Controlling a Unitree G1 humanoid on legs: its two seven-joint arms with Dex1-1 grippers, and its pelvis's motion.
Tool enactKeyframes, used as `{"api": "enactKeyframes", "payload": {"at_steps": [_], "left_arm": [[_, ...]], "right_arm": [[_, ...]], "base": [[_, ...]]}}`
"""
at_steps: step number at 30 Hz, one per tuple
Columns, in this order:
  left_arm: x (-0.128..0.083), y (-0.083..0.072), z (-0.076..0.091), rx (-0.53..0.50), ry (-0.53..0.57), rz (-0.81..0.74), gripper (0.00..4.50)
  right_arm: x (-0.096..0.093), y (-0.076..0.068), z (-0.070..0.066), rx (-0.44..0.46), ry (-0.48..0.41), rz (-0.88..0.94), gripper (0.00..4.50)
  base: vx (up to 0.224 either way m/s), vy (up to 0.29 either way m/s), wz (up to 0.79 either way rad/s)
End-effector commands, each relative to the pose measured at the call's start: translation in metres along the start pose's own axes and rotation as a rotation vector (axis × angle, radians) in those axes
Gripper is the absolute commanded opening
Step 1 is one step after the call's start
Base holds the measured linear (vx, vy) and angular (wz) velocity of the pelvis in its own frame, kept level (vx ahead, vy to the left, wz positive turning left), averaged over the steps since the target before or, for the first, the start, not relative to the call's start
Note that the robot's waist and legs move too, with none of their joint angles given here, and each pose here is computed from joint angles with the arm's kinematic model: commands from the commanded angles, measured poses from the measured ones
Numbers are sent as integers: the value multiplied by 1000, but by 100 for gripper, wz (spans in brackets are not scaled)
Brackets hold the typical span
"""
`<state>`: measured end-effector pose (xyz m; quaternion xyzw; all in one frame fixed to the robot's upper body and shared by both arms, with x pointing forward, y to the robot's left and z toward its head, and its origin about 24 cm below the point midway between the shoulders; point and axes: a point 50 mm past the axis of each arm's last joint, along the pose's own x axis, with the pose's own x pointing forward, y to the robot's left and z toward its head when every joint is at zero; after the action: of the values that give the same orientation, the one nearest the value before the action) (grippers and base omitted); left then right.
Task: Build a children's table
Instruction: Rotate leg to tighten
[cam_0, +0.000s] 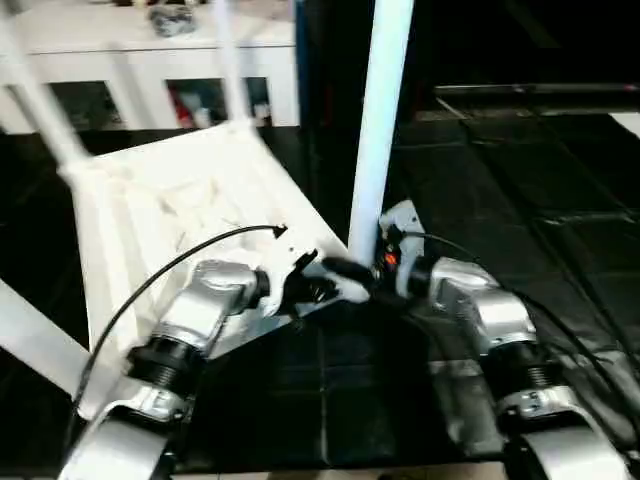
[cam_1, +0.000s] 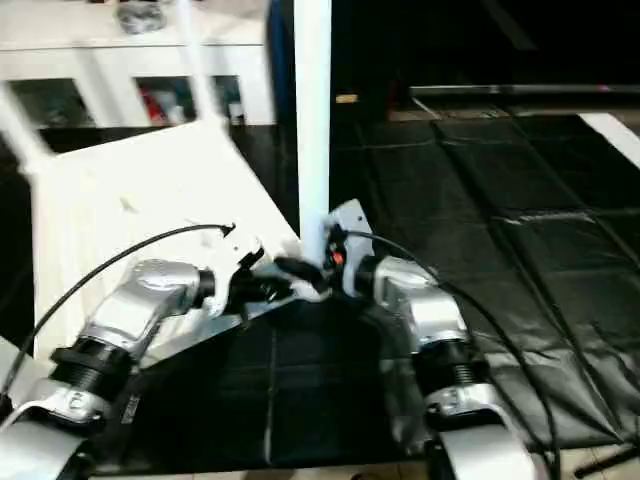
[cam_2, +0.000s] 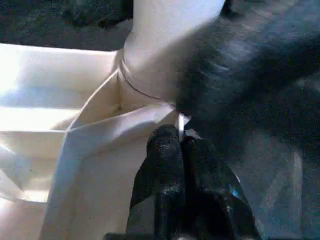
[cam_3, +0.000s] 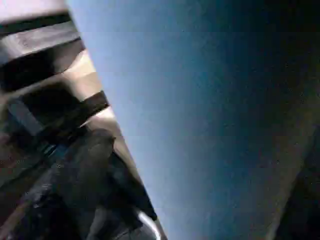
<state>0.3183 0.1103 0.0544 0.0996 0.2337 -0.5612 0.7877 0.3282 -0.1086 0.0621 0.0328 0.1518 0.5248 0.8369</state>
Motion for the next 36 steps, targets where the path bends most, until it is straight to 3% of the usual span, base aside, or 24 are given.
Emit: {"api": "enactKeyframes", "payload": {"at_steps": [1, 8, 11, 16, 36], "left_arm": [[-2, -8, 15, 94, -32, -112, 0], [-10, -16, 4, 186, 89, -292, 0], [-12, -19, -1, 206, 146, -365, 0], [-12, -21, -2, 219, 167, -394, 0], [-14, -22, -8, 197, 168, -386, 0]], "right_arm": [[-5, -1, 8, -25, 9, 76, 446], [-24, -1, 14, -85, 74, 261, 446], [-30, 5, 10, -81, 126, 374, 446], [-30, 10, 7, -77, 138, 451, 446], [-25, 19, 2, -40, 173, 577, 266]], "base": [[0, 0, 0], [0, 0, 0], [0, 0, 0], [0, 0, 0], [0, 0, 0]]}}
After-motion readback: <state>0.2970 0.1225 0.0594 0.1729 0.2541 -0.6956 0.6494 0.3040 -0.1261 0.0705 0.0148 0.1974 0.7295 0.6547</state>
